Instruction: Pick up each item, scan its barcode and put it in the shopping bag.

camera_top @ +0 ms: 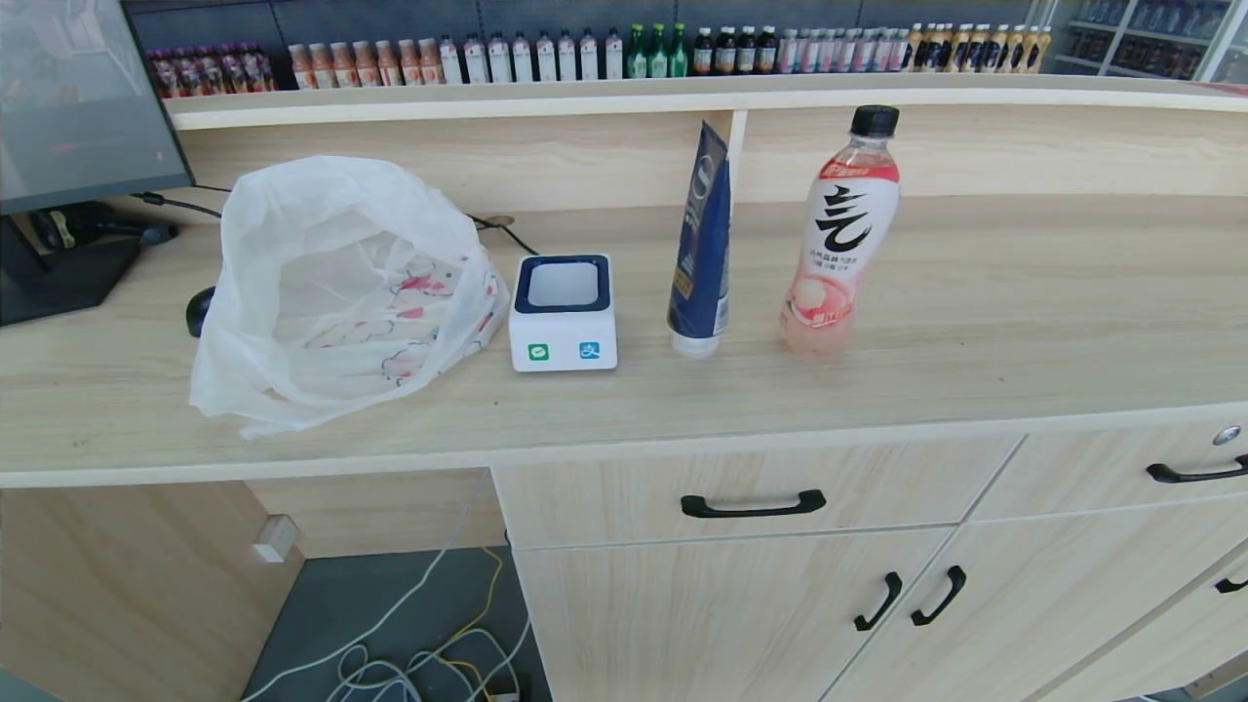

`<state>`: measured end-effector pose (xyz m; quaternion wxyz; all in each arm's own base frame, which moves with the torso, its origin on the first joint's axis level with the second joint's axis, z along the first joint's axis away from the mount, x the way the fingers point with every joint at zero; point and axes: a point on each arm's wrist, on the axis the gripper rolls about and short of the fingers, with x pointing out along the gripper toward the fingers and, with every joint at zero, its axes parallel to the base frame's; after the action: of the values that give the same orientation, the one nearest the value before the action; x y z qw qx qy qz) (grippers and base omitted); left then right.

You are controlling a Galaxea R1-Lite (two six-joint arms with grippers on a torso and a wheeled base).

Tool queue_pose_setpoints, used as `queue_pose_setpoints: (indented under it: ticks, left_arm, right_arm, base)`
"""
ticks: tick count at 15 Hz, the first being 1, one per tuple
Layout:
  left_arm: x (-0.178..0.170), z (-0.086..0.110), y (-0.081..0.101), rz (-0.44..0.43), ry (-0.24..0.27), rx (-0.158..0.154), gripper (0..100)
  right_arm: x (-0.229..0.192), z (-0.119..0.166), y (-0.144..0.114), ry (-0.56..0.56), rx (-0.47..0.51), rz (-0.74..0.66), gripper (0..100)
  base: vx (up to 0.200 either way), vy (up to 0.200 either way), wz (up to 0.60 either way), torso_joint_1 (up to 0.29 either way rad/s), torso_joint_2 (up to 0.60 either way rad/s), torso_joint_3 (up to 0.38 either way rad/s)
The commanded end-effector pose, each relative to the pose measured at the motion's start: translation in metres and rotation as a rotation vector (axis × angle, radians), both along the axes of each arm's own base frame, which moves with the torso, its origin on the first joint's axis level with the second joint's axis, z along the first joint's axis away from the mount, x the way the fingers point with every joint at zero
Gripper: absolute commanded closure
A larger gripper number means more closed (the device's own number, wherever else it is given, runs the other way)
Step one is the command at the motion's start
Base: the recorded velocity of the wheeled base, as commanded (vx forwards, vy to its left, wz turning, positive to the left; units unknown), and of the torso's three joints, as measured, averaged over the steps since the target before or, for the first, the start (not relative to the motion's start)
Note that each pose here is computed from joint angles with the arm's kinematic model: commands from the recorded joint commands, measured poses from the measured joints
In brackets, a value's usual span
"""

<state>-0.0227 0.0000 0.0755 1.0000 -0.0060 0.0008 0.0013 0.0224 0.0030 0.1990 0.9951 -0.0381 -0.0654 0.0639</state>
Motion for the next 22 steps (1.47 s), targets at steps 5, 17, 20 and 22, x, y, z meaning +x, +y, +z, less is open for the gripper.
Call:
queue_pose_setpoints:
  ticks: [5,17,20,22]
  left_arm:
    - [0.000,0.000,0.000,0.001,0.000,0.000,0]
    - [0.000,0.000,0.000,0.001,0.000,0.000,0]
    - [0.000,0.000,0.000,0.001,0.000,-0.002,0]
    - [0.000,0.000,0.000,0.001,0.000,0.000,0]
  right_arm:
    - [0.055,0.014,0.011,0.057,-0.079,0.087,0]
    - [0.107,0.036,0.079,0.034,-0.110,0.173,0]
    - [0.125,0.041,0.109,-0.002,-0.059,0.167,0]
    - [0.134,0.041,0.131,-0.017,-0.024,0.205,0]
  base:
    - [0.000,0.000,0.00,0.000,0.00,0.000]
    - [0.000,0.000,0.00,0.000,0.00,0.000]
    - [0.000,0.000,0.00,0.000,0.00,0.000]
    - [0.000,0.000,0.00,0.000,0.00,0.000]
